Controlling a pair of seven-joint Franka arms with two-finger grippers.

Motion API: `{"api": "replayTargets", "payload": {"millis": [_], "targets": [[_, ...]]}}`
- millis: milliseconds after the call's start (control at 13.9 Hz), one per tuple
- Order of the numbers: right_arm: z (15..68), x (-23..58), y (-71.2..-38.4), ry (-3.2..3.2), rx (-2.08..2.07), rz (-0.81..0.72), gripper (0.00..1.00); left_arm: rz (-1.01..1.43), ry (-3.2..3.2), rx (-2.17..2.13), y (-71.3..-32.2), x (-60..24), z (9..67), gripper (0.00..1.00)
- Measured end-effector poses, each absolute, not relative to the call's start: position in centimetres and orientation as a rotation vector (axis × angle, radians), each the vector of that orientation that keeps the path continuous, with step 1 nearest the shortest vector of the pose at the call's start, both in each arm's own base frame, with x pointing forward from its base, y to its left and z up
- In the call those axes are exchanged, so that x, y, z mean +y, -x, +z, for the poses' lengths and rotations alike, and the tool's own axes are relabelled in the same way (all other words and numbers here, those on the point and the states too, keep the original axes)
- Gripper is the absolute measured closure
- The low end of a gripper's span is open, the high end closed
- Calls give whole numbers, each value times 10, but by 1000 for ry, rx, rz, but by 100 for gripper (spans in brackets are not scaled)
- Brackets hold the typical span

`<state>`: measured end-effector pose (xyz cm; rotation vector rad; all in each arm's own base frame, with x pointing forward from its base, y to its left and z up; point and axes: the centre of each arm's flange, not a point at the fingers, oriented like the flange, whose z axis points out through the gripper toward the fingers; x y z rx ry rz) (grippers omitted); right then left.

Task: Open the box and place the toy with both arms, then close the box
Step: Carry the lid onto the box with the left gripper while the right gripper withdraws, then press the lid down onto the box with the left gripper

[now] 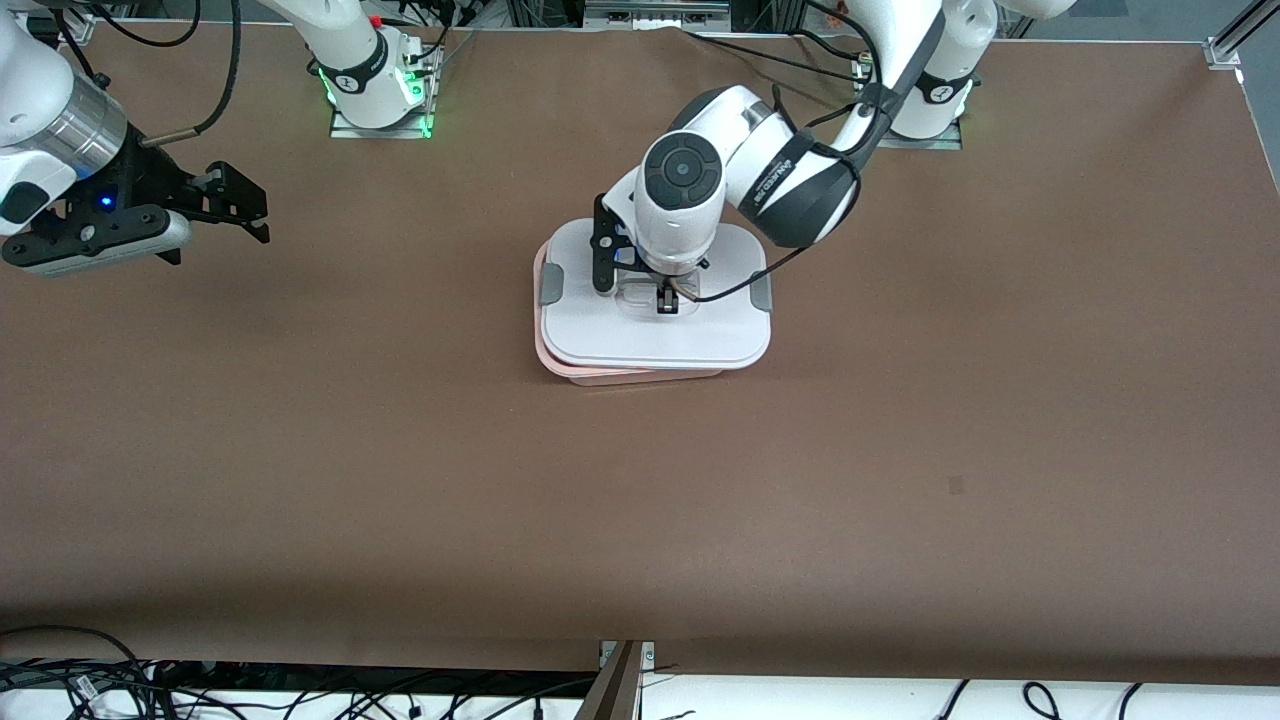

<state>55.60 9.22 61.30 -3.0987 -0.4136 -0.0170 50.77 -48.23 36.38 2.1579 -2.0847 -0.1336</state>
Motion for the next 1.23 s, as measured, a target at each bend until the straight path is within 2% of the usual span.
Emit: {"api": "replayTargets", "payload": {"millis": [433,1227], "targets": [[624,66,-561,3109,-340,-52,0,-143,-2241,-1999,-510,-489,357,93],[615,66,-564,3118,-328,-11,0,-170,-2321,-1921,-505,-500,345,93]]}}
